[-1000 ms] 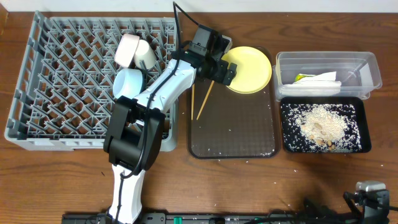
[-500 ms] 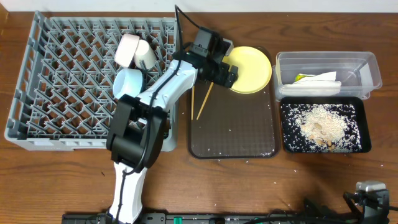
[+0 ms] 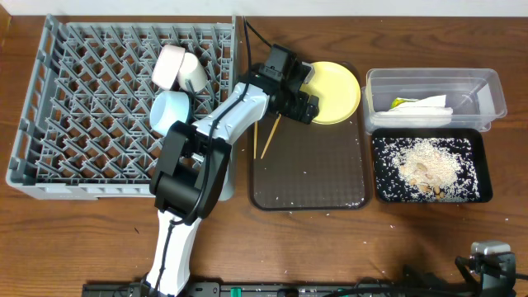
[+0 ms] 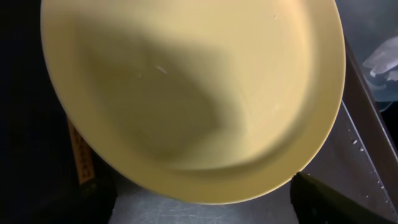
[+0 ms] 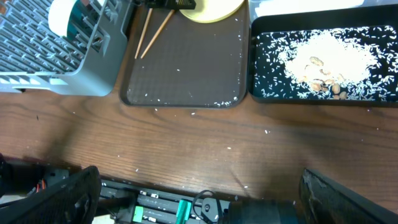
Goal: Sort waste into correct bins and load items into the dishwasher
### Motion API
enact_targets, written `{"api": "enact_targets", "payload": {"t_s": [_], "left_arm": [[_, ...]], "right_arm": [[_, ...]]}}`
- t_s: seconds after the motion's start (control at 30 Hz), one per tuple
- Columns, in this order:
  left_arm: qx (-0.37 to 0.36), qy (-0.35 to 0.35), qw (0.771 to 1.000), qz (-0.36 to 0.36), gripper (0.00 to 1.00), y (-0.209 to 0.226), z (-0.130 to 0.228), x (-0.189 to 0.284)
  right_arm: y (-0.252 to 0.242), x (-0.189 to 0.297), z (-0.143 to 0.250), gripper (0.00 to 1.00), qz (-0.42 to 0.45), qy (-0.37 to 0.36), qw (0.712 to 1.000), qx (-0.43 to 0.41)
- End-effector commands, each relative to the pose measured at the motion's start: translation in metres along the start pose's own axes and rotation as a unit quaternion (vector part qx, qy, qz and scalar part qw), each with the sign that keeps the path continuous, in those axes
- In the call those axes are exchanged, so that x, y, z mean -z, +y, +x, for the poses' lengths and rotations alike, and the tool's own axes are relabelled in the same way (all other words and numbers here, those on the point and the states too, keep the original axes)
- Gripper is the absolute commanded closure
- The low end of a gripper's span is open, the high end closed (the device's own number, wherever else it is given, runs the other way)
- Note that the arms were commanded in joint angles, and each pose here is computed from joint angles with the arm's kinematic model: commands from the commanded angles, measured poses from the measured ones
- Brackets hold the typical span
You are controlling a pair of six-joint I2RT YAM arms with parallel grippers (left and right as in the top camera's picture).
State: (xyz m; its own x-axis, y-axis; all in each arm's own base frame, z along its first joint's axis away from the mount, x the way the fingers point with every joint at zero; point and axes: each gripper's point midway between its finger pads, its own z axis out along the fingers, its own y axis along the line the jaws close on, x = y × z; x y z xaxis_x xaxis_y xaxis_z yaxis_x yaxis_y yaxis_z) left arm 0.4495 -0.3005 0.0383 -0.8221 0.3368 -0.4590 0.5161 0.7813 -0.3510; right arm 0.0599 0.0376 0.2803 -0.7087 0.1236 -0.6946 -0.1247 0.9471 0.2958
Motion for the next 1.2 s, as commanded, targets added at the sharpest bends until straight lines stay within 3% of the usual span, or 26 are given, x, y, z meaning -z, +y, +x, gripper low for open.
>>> {"api": "enact_targets", "payload": {"t_s": [0.0,0.4,0.53,0.9,1.17], "left_arm": [[0.002,0.008,1.0,0.0,0.13,-0.003,0.004,-0.006],[0.022,0.019,1.0,-0.009,0.15,0.007,0.014,-0.028],[0.028,0.013,0.999,-0.02,0.19,0.011,0.012,-0.03],[0.062,0.01,0.99,-0.124,0.7,0.047,0.016,-0.024],[0.066,0.04,0.98,-0.184,0.89,0.066,0.033,-0.017]], "right_arm": [[-0.002,0.0,0.0,0.01,0.008,-0.001,1.0,-0.009],[-0.002,0.0,0.0,0.01,0.008,-0.001,1.0,-0.009],[-0.002,0.0,0.0,0.01,0.008,-0.001,1.0,-0.009],[-0.002,0.0,0.001,0.01,0.008,0.0,1.0,-0.009],[-0.002,0.0,0.001,0.01,0.008,0.001,1.0,-0.009]]}}
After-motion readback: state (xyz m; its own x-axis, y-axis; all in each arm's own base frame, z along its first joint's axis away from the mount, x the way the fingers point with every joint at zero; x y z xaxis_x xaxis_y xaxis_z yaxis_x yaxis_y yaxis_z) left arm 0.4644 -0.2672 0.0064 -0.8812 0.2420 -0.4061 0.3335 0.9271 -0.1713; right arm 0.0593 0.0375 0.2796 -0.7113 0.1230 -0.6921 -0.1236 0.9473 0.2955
